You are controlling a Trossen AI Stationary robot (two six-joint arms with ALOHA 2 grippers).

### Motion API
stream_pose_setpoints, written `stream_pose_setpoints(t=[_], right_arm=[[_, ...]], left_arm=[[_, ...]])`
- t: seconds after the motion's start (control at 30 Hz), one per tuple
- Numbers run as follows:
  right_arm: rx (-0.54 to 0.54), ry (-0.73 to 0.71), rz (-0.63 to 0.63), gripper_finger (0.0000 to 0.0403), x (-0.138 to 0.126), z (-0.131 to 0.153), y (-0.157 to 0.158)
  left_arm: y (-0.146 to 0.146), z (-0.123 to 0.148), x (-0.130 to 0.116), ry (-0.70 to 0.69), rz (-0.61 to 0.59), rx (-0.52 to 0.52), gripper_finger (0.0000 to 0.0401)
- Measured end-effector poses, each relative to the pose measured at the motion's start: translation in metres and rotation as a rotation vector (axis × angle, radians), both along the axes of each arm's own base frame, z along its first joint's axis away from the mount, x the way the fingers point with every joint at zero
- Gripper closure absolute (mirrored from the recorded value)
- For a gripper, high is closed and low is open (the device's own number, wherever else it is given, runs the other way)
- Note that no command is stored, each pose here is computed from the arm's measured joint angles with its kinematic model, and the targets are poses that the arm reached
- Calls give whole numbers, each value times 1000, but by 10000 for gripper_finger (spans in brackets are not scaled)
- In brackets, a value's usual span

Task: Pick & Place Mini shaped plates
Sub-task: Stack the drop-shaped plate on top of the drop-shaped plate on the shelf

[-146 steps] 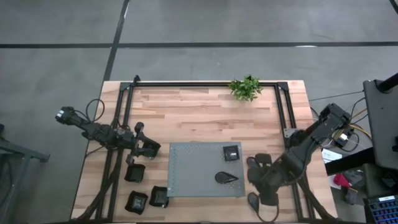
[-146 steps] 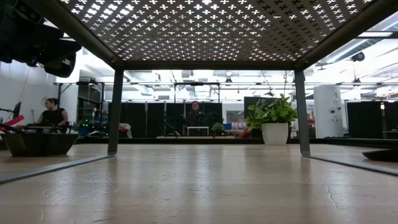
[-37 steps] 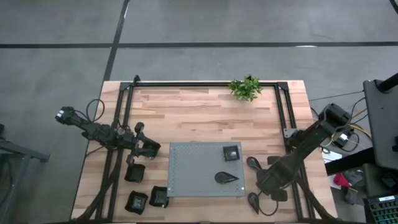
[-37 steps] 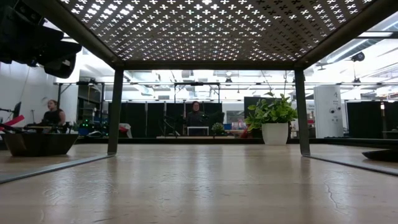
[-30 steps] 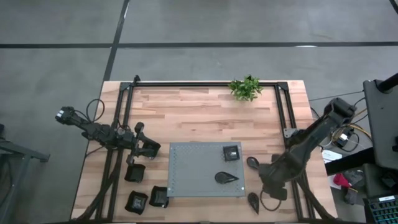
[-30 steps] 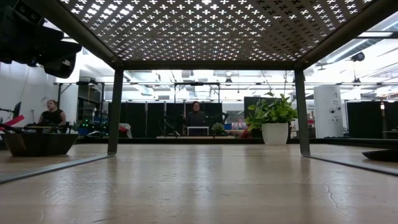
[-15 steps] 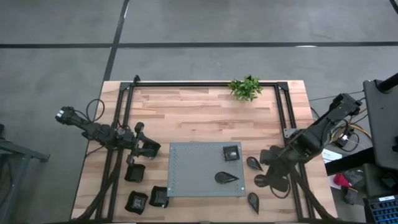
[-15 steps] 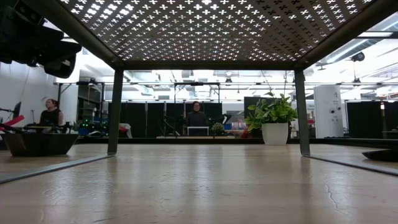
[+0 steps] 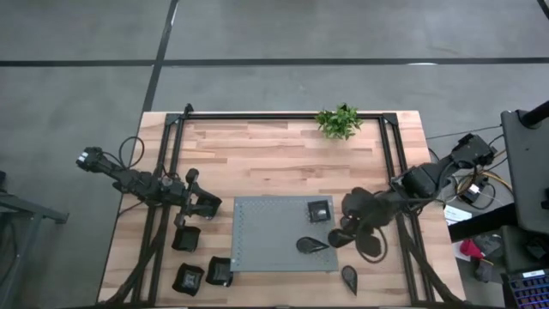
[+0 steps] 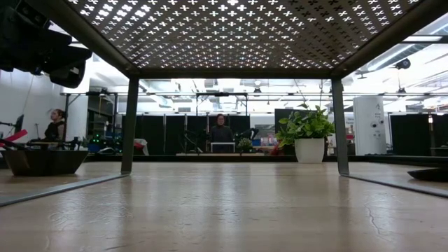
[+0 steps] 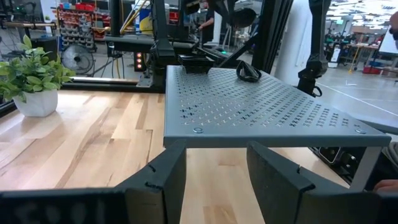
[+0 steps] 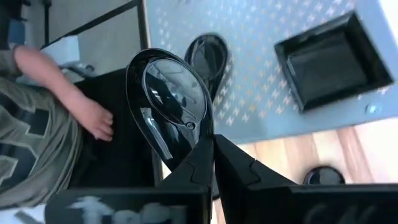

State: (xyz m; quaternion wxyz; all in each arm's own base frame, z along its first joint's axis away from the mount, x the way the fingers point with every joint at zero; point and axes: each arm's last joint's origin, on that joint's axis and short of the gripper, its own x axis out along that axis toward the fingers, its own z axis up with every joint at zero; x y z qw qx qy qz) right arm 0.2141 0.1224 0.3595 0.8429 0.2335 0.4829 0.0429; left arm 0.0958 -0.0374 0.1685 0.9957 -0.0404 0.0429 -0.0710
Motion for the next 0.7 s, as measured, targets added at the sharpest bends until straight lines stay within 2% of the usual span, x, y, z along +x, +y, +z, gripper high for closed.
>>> stream_pose_setpoints(t=[0.27, 0.7], right_arm=[[4, 62, -54, 394, 34, -8, -3], [47, 143, -7, 394, 74, -16, 2]], left_arm=[[0, 0, 0, 0, 0, 0, 238], [0, 0, 0, 0, 0, 0, 238]])
